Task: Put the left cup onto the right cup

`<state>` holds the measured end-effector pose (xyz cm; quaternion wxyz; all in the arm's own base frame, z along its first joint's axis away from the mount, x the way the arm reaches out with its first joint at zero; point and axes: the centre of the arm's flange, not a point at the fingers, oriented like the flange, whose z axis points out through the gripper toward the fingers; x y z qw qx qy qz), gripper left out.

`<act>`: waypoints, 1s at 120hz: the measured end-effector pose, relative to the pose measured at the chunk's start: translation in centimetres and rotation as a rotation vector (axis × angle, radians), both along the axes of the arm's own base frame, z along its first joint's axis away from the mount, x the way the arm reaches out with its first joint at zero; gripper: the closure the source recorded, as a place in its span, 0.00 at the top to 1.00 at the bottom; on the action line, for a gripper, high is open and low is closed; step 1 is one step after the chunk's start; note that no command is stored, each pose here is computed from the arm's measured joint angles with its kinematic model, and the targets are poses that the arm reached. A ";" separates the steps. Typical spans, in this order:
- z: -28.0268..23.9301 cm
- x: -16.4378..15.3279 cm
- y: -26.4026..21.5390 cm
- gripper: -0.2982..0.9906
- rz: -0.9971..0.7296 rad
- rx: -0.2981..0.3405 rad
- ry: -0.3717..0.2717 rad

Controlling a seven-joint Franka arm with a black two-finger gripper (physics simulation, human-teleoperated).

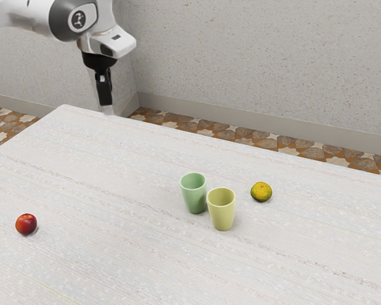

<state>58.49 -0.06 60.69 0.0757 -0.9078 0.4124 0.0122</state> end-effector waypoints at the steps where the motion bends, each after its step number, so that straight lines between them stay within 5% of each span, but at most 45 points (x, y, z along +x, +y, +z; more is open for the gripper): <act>1: 0.0 0.1 0.2 0.77 0.003 0.000 0.001; 61: -11.3 8.5 -3.2 0.77 -0.126 0.038 0.084; 120: -18.9 11.1 -8.7 0.77 -0.273 0.057 0.096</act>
